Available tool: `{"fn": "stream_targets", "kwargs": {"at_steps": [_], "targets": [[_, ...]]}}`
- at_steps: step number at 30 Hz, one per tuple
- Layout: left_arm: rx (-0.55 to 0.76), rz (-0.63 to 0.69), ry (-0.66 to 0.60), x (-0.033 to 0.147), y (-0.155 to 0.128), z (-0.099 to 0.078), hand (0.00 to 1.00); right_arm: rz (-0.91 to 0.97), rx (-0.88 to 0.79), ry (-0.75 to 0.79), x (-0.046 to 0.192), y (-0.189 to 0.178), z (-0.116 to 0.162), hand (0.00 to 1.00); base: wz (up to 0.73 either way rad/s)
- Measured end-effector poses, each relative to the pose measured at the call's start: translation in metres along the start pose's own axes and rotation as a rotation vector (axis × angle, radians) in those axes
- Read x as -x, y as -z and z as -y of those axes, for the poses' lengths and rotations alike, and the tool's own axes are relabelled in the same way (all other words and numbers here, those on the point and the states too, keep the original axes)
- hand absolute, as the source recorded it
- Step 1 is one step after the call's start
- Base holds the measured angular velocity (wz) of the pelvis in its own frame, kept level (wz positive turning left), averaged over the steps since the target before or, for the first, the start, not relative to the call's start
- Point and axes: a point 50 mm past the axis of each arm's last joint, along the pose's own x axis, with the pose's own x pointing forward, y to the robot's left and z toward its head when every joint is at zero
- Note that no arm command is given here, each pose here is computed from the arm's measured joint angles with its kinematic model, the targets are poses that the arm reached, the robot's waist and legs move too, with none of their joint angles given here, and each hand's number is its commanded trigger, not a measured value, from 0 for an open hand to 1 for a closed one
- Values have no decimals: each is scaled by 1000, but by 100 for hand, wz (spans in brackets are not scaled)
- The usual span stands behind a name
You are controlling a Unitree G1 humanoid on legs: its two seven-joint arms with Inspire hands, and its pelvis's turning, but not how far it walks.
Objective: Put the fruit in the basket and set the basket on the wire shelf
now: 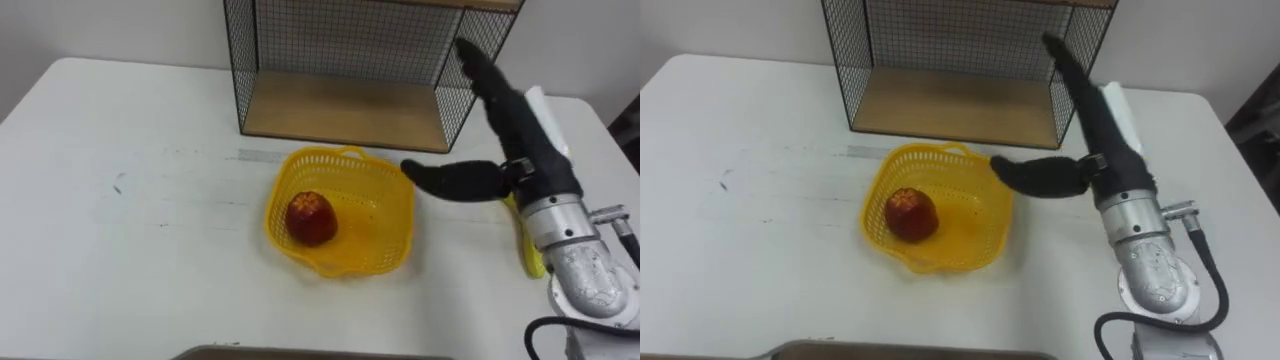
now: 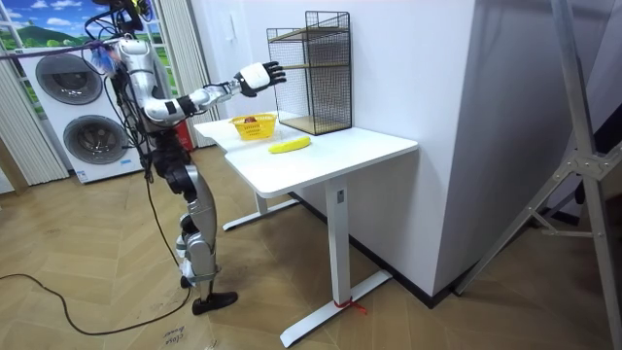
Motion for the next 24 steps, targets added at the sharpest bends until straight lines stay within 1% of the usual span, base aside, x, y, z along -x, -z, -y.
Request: {"fn": "stream_targets", "kwargs": {"at_steps": [3,5,8,16,20,24], "targets": [[0,-19,4,1,8,3,0,-3,16,73,1,1,7,0,0],[21,-24,-5,2,9,1,0,-20,18,127,1,6,13,0,0],[30,-27,-8,2,10,0,0,-66,-5,177,3,16,15,0,-1],[47,-24,-35,1,7,-5,0,-160,-3,288,9,37,25,0,-2],[48,-26,-35,1,7,-5,0,-261,16,297,14,59,24,0,-7],[49,-41,-39,1,8,-6,0,-299,45,295,16,66,26,0,-6]]}}
